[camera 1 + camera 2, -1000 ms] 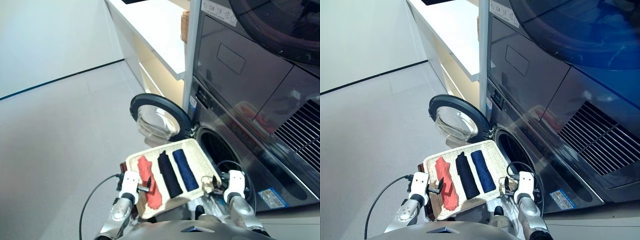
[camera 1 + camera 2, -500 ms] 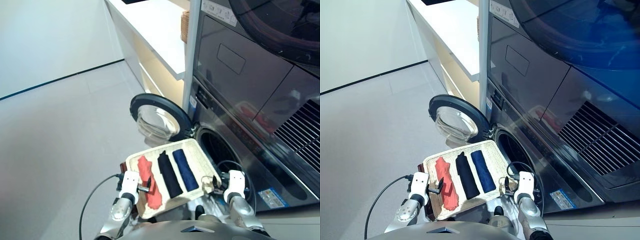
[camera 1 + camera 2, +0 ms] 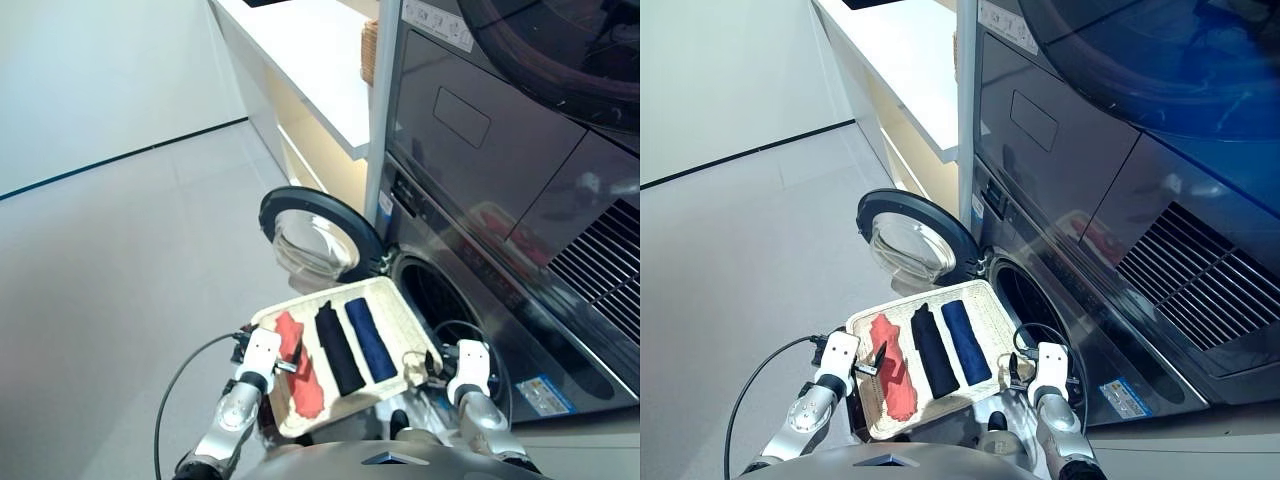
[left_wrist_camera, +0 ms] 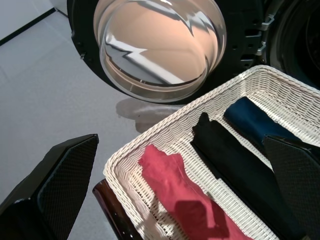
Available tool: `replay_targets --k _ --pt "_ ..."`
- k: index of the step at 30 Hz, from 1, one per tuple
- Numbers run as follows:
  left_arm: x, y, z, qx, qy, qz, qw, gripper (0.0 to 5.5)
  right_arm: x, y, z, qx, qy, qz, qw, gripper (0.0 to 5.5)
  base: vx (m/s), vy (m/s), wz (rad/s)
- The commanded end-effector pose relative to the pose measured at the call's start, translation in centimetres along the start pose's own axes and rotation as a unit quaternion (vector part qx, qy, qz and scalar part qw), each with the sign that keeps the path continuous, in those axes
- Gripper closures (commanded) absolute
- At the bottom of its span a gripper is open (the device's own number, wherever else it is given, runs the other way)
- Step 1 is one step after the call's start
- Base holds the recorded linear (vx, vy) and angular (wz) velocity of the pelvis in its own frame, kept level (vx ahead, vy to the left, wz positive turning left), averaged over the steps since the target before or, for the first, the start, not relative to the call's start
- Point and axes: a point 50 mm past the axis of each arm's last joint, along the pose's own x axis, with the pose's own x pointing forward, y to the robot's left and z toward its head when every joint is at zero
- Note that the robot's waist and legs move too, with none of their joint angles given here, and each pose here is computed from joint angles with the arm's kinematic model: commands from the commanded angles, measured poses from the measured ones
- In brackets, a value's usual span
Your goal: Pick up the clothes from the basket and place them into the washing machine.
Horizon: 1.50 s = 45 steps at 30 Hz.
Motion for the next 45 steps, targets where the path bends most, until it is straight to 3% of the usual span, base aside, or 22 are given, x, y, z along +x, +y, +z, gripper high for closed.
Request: replay_targets --k 1,10,20,30,37,41,45 --pt "2.0 1.7 3.4 0.042 -0.071 0.014 0.997 0.0 1.8 1.4 5.1 -0.028 -0.101 0.027 0.994 0.0 -0.149 0.011 0.055" --pt "4.5 1.9 6.7 0.054 -0.12 0.038 0.991 0.0 2.9 3.1 11.1 -0.045 -0.204 0.045 0.977 0.0 -0.179 0.032 -0.019" --pt "6.4 1.9 9.5 0.015 -0.15 0.086 0.985 0.0 2.9 3.6 15.3 -0.02 -0.276 0.023 0.961 0.0 -0.139 -0.008 0.055" --pt "7.8 1.6 13.8 -0.05 -0.202 0.134 0.969 0.0 2.7 4.8 18.4 0.012 -0.327 0.009 0.945 0.0 -0.07 0.002 0.024" --pt "8.6 0.5 16.2 -0.186 -0.216 0.125 0.95 0.0 2.7 5.4 19.0 0.028 -0.332 0.006 0.943 0.0 -0.023 0.003 0.016" --pt "8.9 0.2 16.9 -0.201 -0.216 0.134 0.946 0.0 2.6 5.7 19.2 0.033 -0.335 0.005 0.942 0.0 0.0 0.0 0.0" --pt "9.0 0.0 17.7 -0.175 -0.226 0.166 0.944 0.0 2.5 5.8 19.1 0.036 -0.335 -0.001 0.941 0.0 0.0 0.0 0.0"
